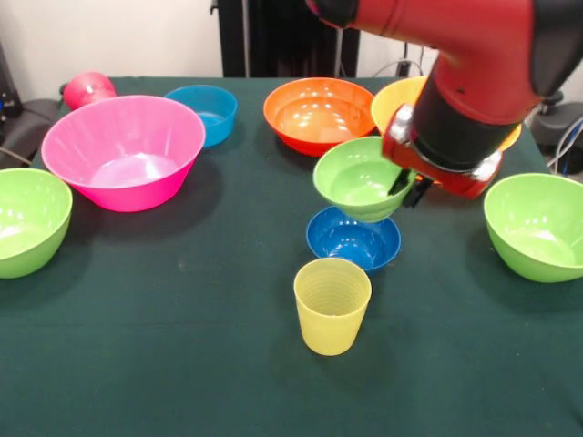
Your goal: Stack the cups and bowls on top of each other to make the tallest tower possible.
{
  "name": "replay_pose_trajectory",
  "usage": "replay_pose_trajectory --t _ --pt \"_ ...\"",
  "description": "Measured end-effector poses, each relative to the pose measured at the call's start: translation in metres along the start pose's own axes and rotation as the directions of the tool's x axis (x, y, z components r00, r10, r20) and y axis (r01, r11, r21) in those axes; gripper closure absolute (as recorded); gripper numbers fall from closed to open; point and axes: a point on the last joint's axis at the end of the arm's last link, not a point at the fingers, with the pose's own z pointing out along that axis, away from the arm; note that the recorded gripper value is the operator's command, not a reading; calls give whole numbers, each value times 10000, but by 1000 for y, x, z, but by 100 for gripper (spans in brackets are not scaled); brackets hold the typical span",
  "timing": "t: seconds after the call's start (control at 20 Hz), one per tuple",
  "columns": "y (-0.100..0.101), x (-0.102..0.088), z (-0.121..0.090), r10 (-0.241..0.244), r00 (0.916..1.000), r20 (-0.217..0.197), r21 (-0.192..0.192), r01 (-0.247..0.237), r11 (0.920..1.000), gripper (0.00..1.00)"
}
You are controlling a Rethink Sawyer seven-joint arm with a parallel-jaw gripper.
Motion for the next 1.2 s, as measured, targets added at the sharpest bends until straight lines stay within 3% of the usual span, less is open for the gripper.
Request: replay_pose_trajectory --t 0.35,0.7,1.2 --pt "7 10 -17 -163 9982 -569 218 175 9996 100" --pt "15 -1 -28 -302 9988 -386 290 313 9991 100" --pt "33 -22 -40 -668 9968 -428 942 706 9930 100"
